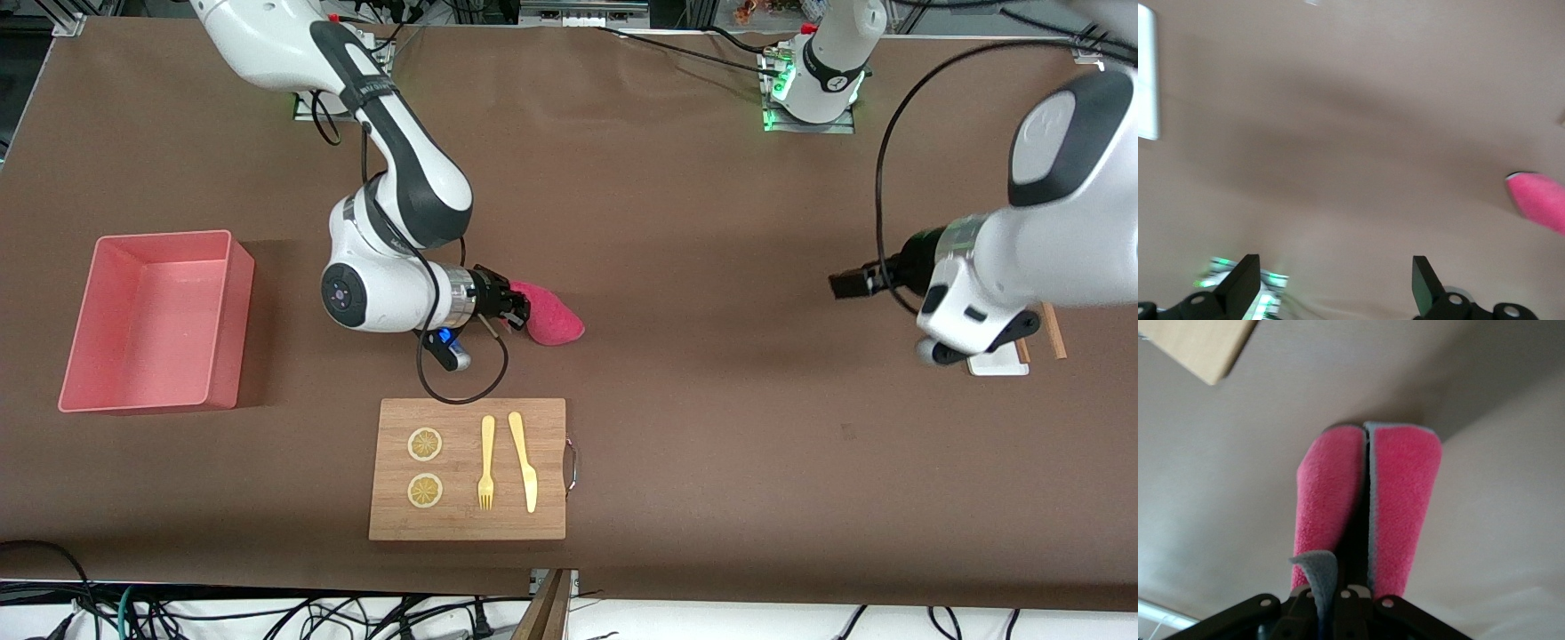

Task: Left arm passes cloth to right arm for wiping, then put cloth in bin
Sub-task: 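Wipe the table with the cloth in the right gripper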

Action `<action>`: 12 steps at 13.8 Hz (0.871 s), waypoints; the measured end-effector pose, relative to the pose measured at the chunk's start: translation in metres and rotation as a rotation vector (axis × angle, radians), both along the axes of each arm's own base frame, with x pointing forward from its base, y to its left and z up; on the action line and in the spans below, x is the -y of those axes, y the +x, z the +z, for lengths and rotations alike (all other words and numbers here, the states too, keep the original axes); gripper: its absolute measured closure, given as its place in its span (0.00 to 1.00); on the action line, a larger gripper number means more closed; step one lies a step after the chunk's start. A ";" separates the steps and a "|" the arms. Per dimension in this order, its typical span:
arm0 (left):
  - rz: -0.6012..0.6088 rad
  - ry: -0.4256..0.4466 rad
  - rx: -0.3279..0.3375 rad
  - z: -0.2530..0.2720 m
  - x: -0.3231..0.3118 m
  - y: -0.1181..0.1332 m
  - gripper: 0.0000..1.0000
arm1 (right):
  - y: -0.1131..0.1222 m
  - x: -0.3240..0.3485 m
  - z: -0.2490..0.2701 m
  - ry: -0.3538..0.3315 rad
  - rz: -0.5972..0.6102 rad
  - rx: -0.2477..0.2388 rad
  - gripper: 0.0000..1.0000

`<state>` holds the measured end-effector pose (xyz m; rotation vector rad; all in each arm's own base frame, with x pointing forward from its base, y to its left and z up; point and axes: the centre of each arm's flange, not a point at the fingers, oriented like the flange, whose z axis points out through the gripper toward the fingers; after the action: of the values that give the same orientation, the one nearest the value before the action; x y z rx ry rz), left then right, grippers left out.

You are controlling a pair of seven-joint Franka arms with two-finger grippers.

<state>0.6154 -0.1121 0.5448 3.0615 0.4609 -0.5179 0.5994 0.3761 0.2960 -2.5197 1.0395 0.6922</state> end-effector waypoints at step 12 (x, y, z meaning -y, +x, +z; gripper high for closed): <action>-0.394 0.026 0.171 0.010 -0.078 -0.074 0.00 | 0.050 0.271 -0.051 -0.072 0.414 -0.037 0.99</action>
<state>0.5414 -0.0340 0.5546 3.1914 -0.1449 -0.2462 0.6489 0.1050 0.2453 -2.8269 0.5605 0.8249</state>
